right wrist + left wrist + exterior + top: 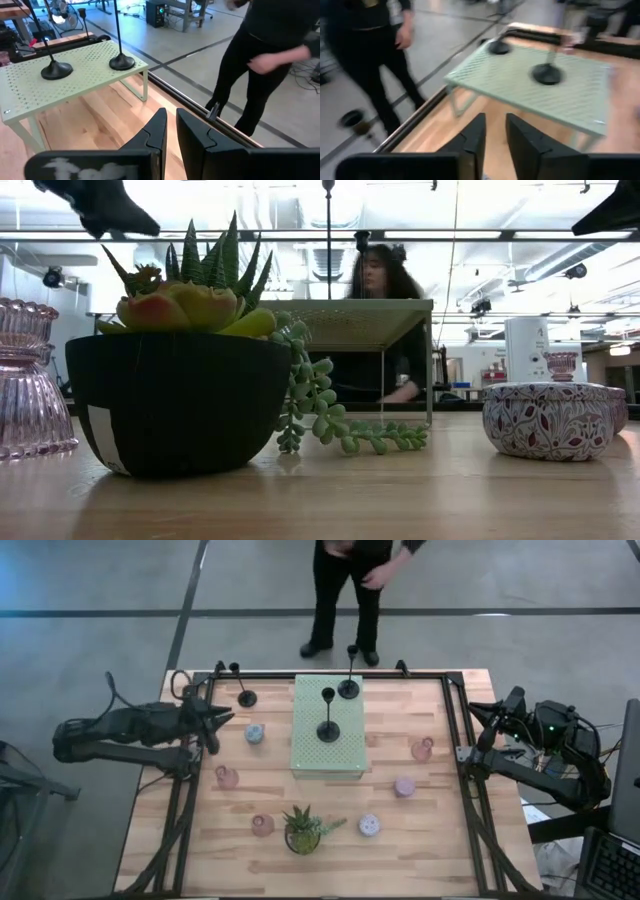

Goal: Pick & Place candle stick holders
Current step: Put the black candle holder on the shelf

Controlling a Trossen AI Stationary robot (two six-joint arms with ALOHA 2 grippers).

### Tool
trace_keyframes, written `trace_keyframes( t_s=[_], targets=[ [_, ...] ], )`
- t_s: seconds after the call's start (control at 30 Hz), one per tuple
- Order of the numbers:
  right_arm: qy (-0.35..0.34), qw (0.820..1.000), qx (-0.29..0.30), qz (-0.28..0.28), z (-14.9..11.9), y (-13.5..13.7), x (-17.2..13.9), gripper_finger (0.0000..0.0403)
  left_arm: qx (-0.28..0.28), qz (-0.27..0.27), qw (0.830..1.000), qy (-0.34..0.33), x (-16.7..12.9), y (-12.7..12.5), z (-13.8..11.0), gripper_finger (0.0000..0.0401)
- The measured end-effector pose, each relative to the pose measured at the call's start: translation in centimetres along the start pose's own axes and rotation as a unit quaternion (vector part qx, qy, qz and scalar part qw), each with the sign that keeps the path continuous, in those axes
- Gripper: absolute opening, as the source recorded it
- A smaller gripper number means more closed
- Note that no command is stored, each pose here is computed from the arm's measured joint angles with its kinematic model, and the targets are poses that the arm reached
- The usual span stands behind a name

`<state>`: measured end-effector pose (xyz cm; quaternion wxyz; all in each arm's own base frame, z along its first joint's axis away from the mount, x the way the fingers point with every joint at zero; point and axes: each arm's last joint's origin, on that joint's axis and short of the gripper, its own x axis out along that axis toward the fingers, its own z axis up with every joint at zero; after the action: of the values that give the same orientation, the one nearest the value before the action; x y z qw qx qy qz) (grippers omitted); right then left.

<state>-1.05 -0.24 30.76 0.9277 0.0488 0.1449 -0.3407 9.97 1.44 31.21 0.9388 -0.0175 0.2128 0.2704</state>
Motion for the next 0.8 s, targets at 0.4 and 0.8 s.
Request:
trace_keyframes(
  t_s=[0.4,0.8],
  targets=[
    [0.000,1.000,0.000,0.000,0.0,0.0,0.0,0.0034,-0.033,0.086,0.995,0.038,1.2,0.1,-2.0,0.0177],
    [0.000,1.000,0.000,0.000,0.0,0.0,0.0,0.0034,-0.101,0.192,0.976,0.014,4.5,-0.4,-7.7,0.0179]
  ],
)
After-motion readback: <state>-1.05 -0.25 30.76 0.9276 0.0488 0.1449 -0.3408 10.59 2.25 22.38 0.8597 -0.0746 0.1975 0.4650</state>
